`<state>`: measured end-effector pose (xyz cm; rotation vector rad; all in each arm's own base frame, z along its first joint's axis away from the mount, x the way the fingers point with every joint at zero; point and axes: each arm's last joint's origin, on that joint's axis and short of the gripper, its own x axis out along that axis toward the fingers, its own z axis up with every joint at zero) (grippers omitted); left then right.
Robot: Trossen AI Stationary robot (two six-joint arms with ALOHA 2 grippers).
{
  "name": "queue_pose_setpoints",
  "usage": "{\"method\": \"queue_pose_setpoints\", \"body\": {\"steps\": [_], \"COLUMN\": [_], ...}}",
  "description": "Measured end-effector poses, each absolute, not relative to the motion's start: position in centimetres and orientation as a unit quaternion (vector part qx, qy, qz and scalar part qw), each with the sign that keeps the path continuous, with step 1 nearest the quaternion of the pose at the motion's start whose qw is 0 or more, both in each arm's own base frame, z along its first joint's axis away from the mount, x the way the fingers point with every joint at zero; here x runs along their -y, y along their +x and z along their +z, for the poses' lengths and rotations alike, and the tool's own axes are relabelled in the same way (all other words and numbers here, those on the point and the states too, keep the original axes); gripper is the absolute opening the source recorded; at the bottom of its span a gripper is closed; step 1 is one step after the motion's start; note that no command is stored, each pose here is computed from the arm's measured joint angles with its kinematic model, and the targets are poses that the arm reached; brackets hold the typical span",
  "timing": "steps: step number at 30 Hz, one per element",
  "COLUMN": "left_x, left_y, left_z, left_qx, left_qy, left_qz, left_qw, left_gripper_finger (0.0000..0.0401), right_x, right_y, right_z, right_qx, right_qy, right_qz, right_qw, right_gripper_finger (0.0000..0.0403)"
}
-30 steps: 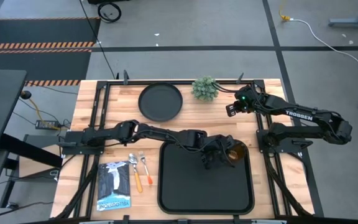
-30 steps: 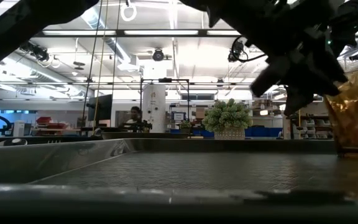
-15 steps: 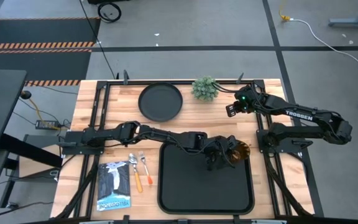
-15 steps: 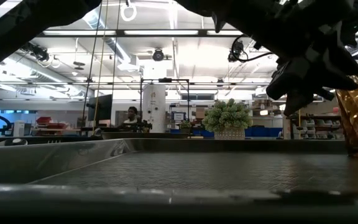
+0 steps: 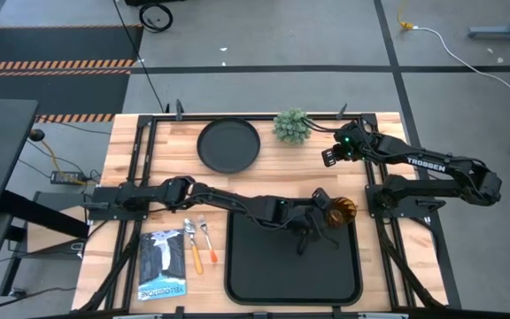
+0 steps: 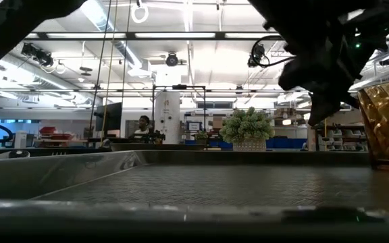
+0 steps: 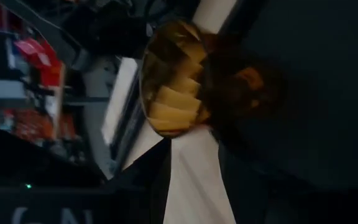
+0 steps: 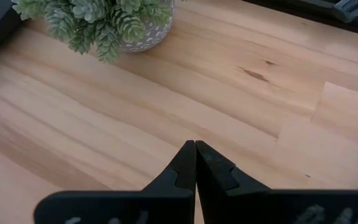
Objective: Pick and place plate/cup/fork/spoon on tray
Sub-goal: Put the brown cup on the black tray, then put the black plate on the black tray on the bottom left of the brown cup
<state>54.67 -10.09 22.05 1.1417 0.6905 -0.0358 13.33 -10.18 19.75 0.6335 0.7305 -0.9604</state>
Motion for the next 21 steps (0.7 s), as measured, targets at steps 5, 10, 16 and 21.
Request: {"method": "queue_pose_setpoints", "body": {"steps": [5,10,16,21], "left_x": [9.7,9.1,8.1,7.3], "left_y": [52.9,51.0,49.8,48.6], "left_z": [22.5,23.3,21.4,19.6], "left_qx": [-0.394,-0.458,-0.513,-0.544], "left_qy": [0.442,0.354,0.323,0.318], "left_qz": [-0.001,0.000,0.010,0.025], "left_qw": [0.806,0.815,0.795,0.776], "left_gripper_finger": [0.0142,0.0142,0.0131,0.0099], "right_x": [10.2,10.3,10.5,10.4], "right_y": [13.3,13.4,13.6,13.9], "right_z": [19.8,19.9,20.3,20.8], "right_qx": [-0.336,-0.333,-0.313,-0.298], "right_qy": [0.289,0.270,0.252,0.227], "right_qz": [-0.450,-0.455,-0.455,-0.441], "right_qw": [0.775,0.780,0.795,0.816], "right_gripper_finger": [0.0009,0.0009,0.0009,0.0009]}}
